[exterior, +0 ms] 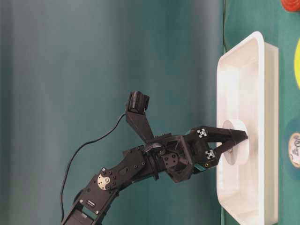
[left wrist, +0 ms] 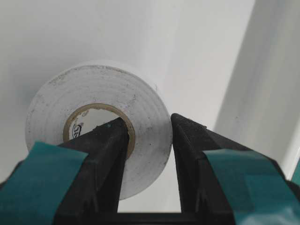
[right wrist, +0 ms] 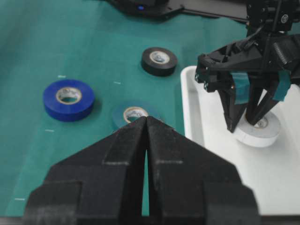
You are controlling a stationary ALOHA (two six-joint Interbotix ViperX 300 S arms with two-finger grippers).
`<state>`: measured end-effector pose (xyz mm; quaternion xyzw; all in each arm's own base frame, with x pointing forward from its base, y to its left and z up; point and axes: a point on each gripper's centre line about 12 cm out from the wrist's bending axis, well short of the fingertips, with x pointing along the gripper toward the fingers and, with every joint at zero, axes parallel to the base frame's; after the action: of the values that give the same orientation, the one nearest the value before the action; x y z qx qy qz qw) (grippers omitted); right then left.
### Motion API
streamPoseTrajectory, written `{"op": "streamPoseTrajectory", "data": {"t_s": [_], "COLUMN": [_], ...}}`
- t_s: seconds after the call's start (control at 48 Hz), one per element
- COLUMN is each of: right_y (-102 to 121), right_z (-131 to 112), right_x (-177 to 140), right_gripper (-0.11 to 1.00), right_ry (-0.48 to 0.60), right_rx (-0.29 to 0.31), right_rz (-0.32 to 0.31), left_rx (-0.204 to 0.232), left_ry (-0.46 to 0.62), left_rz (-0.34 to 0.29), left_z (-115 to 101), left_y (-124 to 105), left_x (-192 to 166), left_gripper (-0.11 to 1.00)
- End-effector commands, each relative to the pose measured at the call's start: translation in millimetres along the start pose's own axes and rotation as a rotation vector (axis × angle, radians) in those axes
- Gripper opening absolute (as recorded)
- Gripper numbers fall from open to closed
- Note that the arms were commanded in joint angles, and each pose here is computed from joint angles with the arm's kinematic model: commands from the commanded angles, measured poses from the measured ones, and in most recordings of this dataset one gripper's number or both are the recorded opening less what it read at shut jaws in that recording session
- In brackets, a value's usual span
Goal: Pick up the tape from a random location and place it into the white case.
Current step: 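Lower the white roll into the tray and open the left gripper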
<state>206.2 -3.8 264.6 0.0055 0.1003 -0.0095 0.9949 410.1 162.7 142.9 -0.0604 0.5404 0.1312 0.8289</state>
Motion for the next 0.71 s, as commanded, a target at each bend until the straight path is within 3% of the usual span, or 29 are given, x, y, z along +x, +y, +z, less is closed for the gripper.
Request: {"op": "streamPoseTrajectory", "data": {"t_s": [0.0,0.208,0.375,0.479,0.688], "right_y": [-0.2,0.1,0.1,-0.2,0.1], "right_z": [8.5,8.5,8.4,8.1,7.6], "right_x": [1.5,1.5,1.5,1.8,2.1], "right_gripper": [0.00,0.00,0.00,0.00,0.00], "right_ry": [-0.021,-0.021,-0.020,-0.018,-0.015], "right_rx": [-0.001,0.000,-0.002,0.000,0.000], "right_rz": [-0.001,0.000,0.000,-0.001,0.000], "left_rx": [-0.014,-0.011,-0.009,-0.009,-0.009], "left_ry": [-0.033,-0.032,-0.033,-0.032,-0.033], "left_rz": [0.005,0.006,0.006,0.006,0.006], "left_z": [6.8,6.6,6.8,6.3,6.6], "left_y": [4.6,5.2,5.3,5.2,5.2], "left_x": [-11.1,-11.8,-12.4,-12.8,-13.4], "left_gripper": [0.25,0.30,0.76,0.97,0.99]}}
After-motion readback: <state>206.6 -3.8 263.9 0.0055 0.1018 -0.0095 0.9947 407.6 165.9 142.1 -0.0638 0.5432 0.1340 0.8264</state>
